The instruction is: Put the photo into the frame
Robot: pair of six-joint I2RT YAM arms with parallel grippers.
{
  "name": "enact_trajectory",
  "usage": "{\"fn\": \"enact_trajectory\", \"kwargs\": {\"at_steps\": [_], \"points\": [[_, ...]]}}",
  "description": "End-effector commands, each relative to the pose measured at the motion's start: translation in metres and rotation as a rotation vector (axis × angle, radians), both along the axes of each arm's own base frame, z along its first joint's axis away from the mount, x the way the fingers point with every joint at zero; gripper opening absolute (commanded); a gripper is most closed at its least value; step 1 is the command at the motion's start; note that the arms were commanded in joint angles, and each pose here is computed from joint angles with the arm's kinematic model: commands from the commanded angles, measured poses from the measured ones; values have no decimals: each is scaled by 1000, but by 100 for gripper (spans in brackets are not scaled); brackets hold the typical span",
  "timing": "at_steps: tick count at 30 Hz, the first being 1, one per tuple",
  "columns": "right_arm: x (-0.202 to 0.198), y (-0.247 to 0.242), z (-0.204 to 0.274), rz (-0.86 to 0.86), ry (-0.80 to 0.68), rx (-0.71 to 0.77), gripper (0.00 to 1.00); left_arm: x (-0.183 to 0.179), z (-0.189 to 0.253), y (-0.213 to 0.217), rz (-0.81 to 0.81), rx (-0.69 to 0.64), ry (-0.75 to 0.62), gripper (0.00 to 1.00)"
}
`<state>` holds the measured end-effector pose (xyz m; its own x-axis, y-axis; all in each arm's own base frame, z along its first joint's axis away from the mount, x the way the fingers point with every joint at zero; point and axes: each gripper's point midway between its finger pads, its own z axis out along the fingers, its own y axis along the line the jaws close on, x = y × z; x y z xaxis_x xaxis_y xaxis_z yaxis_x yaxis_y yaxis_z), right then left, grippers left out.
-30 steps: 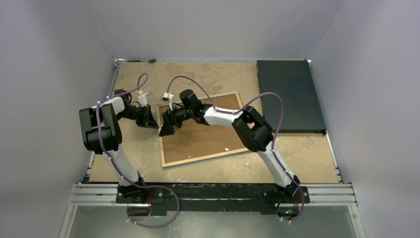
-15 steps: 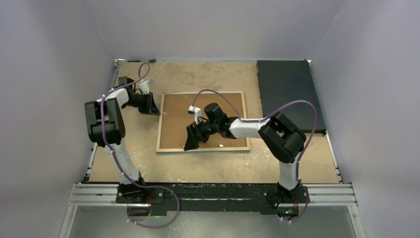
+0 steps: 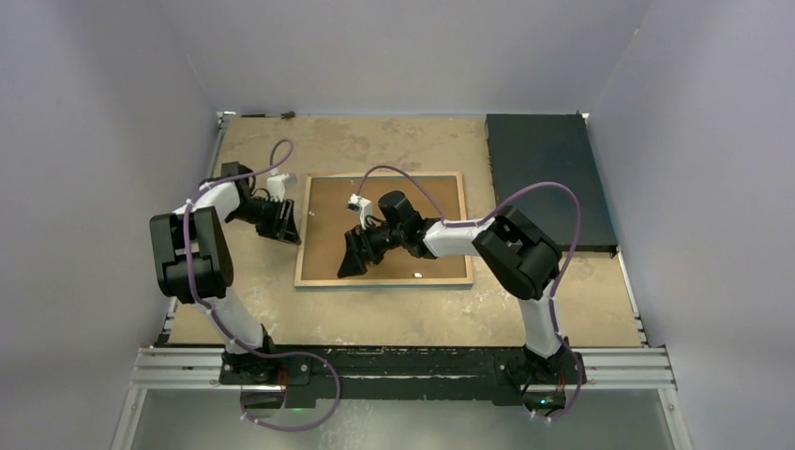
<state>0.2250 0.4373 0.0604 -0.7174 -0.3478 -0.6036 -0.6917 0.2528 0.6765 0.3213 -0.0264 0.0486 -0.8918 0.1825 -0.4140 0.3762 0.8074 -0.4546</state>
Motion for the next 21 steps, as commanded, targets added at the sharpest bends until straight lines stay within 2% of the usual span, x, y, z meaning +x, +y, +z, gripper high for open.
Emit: {"fn": "enact_trajectory", "kwargs": {"at_steps": [1,7,21], "points": [[10,16,18,30,-41,69,86,-22,-17,0,-65,8,48,38],[1,18,12,69,-22,63,83,-21,-28,-1,-46,-3,65,26],[-30,20,-2,164,-5,40,77,-15,-32,1,-18,6,58,20]]}}
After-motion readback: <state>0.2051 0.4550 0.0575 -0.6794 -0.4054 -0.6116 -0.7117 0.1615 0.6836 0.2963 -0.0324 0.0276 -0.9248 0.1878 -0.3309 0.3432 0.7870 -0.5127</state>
